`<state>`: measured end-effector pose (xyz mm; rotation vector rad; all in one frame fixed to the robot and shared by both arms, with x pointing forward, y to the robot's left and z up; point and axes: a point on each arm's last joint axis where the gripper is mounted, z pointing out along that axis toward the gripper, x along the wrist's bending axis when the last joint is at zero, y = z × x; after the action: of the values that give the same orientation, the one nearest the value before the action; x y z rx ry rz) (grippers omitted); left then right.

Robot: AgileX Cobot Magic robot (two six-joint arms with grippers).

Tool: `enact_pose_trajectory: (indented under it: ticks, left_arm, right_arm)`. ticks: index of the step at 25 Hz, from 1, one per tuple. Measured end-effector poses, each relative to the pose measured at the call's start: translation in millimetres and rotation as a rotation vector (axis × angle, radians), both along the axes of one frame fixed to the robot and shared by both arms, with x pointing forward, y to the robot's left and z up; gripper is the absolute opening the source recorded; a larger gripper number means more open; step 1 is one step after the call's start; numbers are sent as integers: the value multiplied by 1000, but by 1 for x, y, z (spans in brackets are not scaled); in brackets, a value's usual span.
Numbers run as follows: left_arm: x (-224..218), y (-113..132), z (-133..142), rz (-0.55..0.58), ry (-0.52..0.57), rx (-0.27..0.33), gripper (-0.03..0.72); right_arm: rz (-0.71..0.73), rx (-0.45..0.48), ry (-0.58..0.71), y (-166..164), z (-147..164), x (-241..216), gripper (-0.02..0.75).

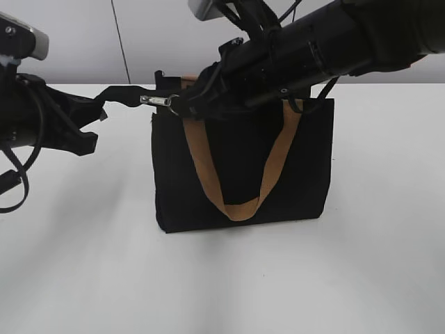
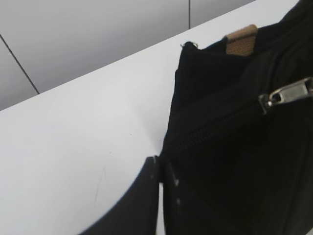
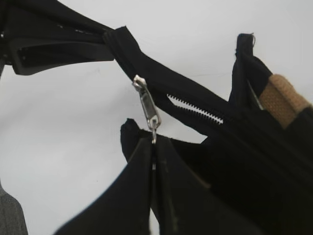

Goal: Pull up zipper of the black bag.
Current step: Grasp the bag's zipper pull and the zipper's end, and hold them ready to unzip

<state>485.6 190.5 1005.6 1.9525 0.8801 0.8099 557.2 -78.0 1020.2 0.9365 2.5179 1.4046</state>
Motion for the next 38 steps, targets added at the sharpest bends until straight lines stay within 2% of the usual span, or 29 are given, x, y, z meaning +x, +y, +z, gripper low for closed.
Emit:
enact_pose_trajectory:
  ticks: [10, 17, 28, 33, 38]
  left_arm:
    - [-1, 1, -2, 9, 21, 15, -10]
    - [-1, 2, -3, 14, 28, 16, -10]
    - [-1, 2, -3, 16, 30, 16, -10]
    - [-1, 2, -3, 17, 32, 16, -10]
    - [-1, 2, -3, 18, 34, 17, -10]
  right_arm:
    - [-33, -16, -17, -6, 0, 5, -1]
    - [-125, 11, 39, -31, -1, 19, -1]
    - [-119, 36, 90, -59, 7, 23, -1]
    - [-153, 2, 65, -78, 18, 23, -1]
    - [-184, -57, 96, -93, 18, 22, -1]
